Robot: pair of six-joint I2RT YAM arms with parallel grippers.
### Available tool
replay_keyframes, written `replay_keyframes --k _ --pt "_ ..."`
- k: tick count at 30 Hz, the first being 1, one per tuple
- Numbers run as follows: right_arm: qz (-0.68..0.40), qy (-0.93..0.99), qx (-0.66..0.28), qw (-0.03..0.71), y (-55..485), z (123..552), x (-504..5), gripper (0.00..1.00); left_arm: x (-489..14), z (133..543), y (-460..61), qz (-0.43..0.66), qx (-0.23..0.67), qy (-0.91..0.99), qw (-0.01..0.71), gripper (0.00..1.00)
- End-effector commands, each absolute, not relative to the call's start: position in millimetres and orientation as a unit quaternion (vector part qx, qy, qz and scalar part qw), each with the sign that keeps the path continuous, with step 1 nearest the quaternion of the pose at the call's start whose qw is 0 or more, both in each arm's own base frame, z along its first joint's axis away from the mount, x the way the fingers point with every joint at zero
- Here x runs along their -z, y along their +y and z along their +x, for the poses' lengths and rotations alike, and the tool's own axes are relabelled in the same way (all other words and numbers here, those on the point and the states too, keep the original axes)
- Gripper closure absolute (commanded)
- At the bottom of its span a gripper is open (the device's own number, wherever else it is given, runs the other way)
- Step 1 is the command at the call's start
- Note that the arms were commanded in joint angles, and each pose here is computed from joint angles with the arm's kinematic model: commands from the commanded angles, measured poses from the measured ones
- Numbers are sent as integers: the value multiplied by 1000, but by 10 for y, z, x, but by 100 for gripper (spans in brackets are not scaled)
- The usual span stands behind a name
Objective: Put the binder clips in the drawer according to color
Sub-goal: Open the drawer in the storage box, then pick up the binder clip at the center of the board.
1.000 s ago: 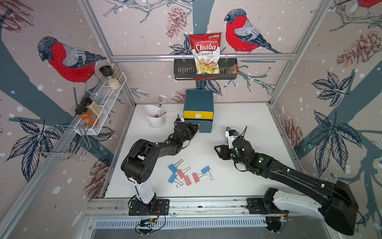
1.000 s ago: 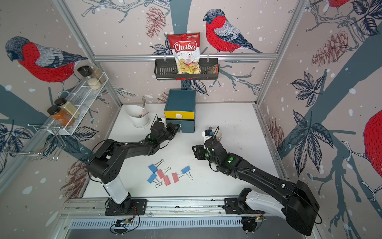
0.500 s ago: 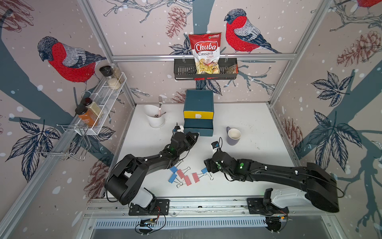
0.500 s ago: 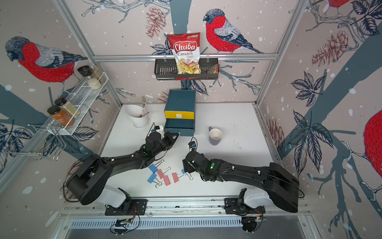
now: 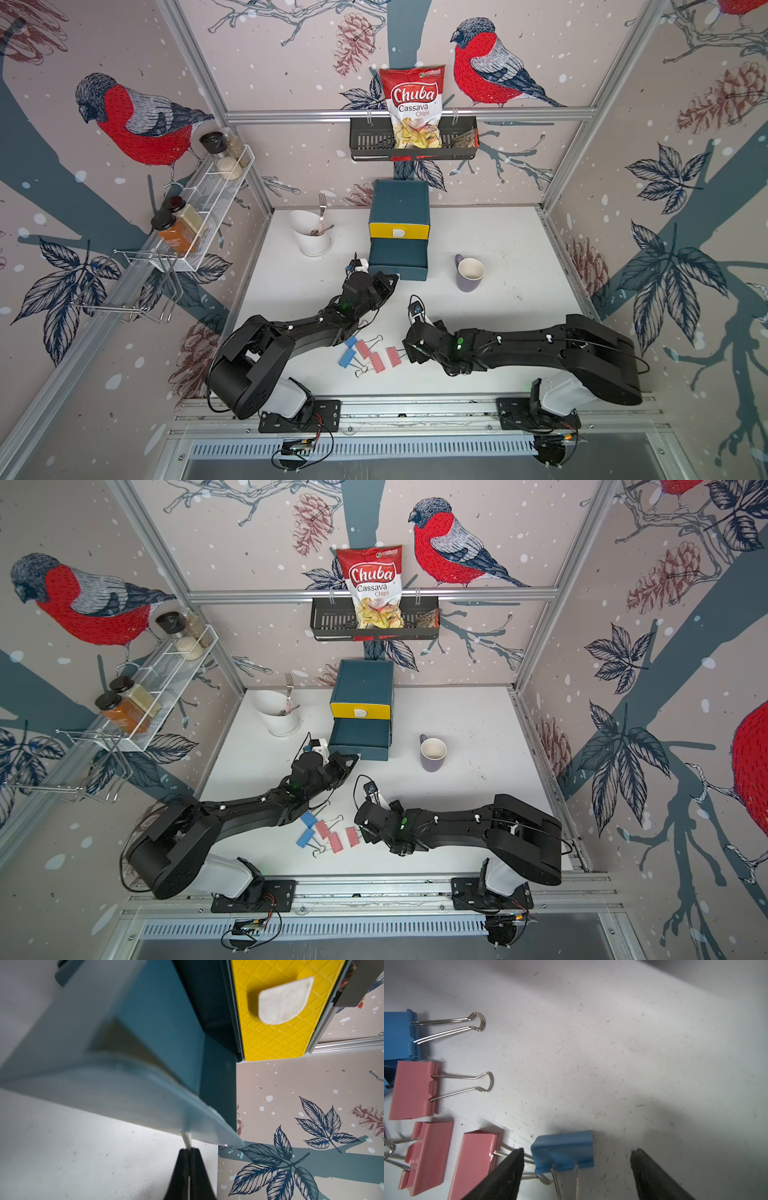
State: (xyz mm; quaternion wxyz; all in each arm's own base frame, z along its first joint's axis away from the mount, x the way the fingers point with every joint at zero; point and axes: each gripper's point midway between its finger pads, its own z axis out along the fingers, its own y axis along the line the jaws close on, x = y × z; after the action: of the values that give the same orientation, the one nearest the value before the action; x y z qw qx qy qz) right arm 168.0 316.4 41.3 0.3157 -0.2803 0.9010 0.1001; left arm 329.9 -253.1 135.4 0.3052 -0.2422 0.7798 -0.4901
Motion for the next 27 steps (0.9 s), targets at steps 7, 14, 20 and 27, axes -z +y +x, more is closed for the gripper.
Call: replay_keyframes --k 7,14,20,27 --pt "-288 895 -108 324 3278 1666 -389 16 -1390 3284 -2529 -238 490 779 312 95" --pt "-293 897 -105 315 3292 1647 -301 20 -1407 3216 -2494 -239 476 787 312 52" --pt "-293 897 -105 313 3328 1664 -272 24 -1387 3112 -2391 -245 465 791 312 44" --pt "-293 900 -99 305 3326 1677 -191 32 -1480 3018 -2301 -239 459 794 320 42"
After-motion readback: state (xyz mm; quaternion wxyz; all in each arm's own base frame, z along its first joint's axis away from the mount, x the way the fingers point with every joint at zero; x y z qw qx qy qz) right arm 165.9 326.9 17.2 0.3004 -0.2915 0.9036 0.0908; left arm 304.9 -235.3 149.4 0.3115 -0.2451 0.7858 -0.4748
